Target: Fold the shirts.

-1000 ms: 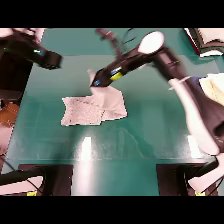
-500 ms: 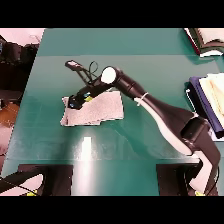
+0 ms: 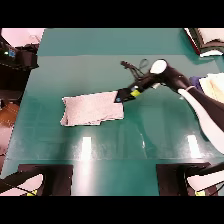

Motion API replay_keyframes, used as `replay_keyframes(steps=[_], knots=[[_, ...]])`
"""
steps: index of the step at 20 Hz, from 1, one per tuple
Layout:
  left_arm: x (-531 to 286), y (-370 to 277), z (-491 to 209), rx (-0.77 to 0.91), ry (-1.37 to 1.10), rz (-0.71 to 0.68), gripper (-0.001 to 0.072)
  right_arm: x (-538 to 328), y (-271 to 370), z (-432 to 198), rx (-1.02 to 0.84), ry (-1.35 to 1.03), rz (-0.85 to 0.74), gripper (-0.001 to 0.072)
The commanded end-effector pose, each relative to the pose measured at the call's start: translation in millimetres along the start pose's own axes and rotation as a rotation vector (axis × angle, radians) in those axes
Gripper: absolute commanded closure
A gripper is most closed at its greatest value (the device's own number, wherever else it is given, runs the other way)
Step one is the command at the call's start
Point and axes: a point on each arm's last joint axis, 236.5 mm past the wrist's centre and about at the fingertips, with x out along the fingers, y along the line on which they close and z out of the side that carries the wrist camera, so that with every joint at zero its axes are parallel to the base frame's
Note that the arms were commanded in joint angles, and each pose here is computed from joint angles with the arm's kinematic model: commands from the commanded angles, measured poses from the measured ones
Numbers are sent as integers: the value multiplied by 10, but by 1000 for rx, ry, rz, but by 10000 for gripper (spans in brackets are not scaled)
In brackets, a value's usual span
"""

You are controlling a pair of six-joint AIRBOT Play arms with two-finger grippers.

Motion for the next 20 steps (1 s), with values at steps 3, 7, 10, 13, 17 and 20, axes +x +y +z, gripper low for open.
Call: replay_keyframes(steps=[3, 7, 10, 13, 17, 20], knots=[[196, -104, -71, -26, 13, -57, 683, -4, -601, -106, 281, -109, 48, 101], [194, -100, -42, -26, 1, -56, 683, 415, -571, -81, 344, -77, 107, 106], [194, -101, -47, -26, 3, -56, 682, 709, -302, 105, 327, -77, 165, 115], [194, -101, -48, -26, 3, -56, 683, 965, -18, 255, 258, -67, 188, 132], [194, -103, -58, -26, 8, -57, 683, 1110, 281, 385, 128, -82, 196, 470], [194, -104, -64, -26, 10, -57, 682, 1016, 440, 459, 34, -91, 212, 698]])
